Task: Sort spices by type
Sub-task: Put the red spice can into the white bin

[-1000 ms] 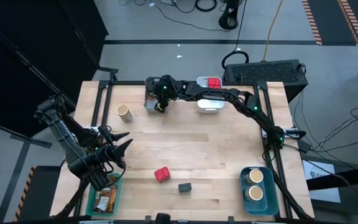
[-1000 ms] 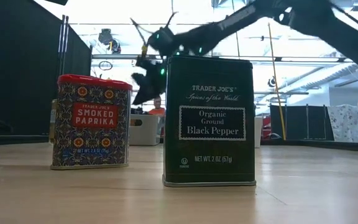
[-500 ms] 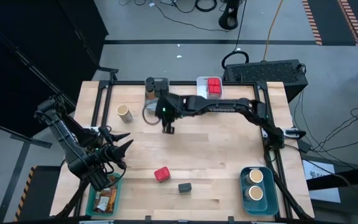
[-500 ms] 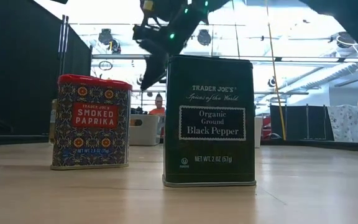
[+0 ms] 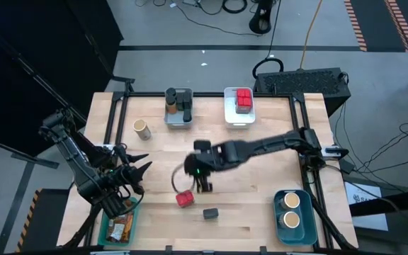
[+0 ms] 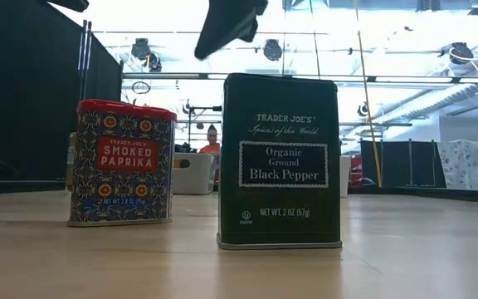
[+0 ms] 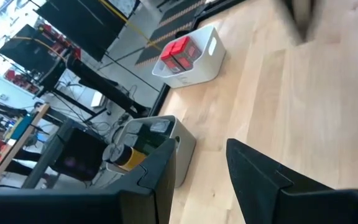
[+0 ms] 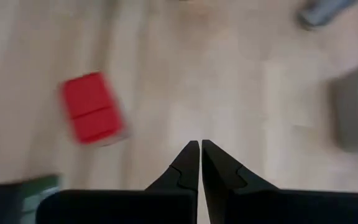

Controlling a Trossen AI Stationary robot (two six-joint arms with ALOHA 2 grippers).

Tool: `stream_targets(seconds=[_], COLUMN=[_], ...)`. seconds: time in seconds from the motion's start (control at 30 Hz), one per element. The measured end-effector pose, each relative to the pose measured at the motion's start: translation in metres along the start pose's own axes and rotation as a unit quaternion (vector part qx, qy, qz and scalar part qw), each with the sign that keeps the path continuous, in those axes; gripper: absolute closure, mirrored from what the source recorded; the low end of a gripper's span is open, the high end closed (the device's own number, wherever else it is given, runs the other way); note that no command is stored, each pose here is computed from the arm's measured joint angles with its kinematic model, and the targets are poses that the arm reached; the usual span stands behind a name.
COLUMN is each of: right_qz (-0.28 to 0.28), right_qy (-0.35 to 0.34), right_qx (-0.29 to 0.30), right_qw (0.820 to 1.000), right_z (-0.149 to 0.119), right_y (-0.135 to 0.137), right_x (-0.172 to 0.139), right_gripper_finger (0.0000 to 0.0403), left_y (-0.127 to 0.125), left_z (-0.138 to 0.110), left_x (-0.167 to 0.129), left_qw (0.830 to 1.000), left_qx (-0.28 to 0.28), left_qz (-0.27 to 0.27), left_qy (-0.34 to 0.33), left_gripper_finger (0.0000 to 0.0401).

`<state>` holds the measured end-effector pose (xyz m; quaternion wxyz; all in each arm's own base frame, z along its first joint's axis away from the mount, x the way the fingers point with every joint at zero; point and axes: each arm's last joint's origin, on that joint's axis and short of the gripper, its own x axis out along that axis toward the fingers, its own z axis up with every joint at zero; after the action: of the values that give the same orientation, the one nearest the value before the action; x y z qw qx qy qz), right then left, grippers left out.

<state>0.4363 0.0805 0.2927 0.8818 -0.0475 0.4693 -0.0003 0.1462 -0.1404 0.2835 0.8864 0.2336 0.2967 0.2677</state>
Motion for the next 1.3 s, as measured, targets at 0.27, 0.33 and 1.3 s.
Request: stream_targets(seconds=[0.27, 0.33, 1.3], right_qz=[0.038, 0.043, 0.090], right_qy=[-0.017, -0.025, -0.052], right_qx=[-0.045, -0.050, -0.048], right_qw=[0.998, 0.998, 0.993], right_z=[-0.005, -0.004, 0.000], right_y=[0.058, 0.064, 0.069], right_x=[-0.006, -0.006, 0.065], right_gripper_finger=[0.0403, 0.0402, 0.0038], left_y=[0.000, 0.000, 0.000], left_z=[0.000, 0.000, 0.000], left_x=[0.000, 0.000, 0.000], left_qw=[1.000, 1.000, 1.000], left_qx=[0.000, 0.001, 0.031], left_qz=[-0.001, -0.003, -0.001], left_qy=[0.002, 0.005, 0.004], left_gripper_finger=[0.0257, 0.0257, 0.0257])
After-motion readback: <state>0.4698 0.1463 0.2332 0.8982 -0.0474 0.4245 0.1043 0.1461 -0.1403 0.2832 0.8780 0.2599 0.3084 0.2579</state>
